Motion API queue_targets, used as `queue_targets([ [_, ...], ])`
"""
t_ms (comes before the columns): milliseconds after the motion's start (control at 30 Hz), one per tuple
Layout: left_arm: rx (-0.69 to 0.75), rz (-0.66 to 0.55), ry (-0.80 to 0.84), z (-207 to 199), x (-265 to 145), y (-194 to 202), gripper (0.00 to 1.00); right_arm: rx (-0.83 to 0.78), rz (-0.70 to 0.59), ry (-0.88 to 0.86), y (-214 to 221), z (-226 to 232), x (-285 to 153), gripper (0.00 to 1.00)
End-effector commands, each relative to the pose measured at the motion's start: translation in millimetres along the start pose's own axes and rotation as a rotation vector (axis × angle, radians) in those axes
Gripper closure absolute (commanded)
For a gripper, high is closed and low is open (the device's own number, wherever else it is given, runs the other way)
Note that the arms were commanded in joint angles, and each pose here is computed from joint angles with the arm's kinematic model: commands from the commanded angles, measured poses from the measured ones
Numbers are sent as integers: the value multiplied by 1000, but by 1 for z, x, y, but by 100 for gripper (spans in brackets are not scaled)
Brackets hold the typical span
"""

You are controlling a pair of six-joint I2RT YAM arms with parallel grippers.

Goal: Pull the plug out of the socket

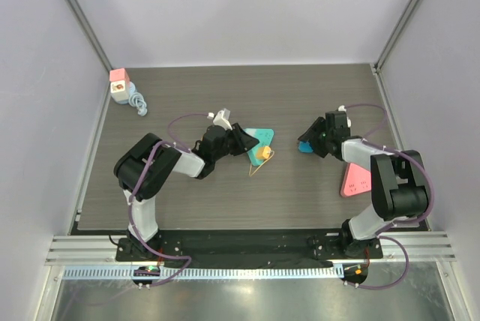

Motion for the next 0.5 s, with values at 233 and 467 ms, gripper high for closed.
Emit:
queue_targets([
  [233,18,45,-90,28,-1,11,100,-90,-104,108,-32,-10,-24,13],
  [467,16,46,-91,29,0,12,100,-139,-111,123,-27,-13,-66,11],
])
Point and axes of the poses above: each gripper's point midway between its finger pads, its own x axis out along the fingers, its own z axis along the line the jaws close on, y = z × x, the point moved 2 cm from there along -x, back along the fingers, and after that the axes turned 7 degrees about -x, right-handed, at the moved point
